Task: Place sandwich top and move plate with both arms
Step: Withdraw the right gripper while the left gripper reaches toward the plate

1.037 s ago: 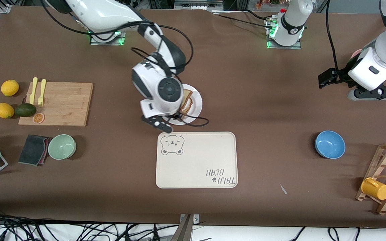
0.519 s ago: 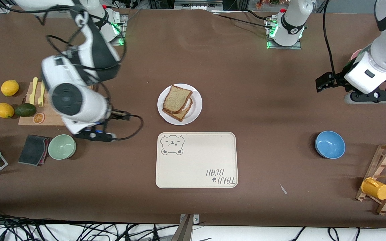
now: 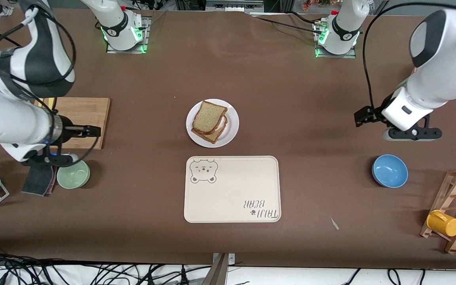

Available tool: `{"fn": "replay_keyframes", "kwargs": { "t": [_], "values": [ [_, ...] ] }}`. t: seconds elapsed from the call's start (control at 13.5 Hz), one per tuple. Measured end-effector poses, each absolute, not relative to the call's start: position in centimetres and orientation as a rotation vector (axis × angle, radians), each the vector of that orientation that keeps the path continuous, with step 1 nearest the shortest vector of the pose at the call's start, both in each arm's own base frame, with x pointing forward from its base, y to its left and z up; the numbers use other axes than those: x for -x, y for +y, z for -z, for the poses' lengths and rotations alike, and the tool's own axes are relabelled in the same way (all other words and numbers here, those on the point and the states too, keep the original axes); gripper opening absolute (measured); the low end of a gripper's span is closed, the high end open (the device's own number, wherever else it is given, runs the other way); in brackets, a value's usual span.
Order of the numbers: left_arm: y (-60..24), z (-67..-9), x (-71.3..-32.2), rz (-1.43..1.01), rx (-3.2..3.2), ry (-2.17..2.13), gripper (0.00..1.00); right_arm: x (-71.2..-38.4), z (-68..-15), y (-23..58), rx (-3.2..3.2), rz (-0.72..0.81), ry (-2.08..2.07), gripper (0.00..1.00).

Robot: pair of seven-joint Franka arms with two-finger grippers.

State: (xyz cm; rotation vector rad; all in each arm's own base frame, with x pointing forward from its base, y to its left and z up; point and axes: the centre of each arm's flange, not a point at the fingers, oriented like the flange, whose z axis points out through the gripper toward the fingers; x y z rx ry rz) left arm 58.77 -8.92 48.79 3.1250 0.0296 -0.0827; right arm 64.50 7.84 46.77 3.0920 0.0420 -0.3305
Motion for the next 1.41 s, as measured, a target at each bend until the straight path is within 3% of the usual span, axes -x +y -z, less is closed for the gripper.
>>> {"fn": "replay_keyframes", "kwargs": {
  "t": [0.37, 0.52, 0.96, 1.41],
  "values": [
    [-12.3, -41.5, -58.3, 0.055, -3.121, -0.054, 1.0, -58.6, -44.7, 0.3, -3.13, 0.087, 0.024, 1.0],
    [-14.3, -38.7, -58.2, 0.035, -3.106, -0.09, 1.0, -57.1, -46.6, -2.8, -3.139, 0.037, 0.032, 1.0],
    [-19.1, -33.0, -57.4, 0.103, -2.911, 0.053, 1.0, -55.4, -56.2, -4.6, -3.149, 0.048, 0.029, 1.0],
    [-25.0, -28.7, -55.7, 0.184, -2.641, 0.26, 1.0, -55.4, -56.5, -1.6, -3.146, 0.1, 0.095, 1.0]
  ]
}}
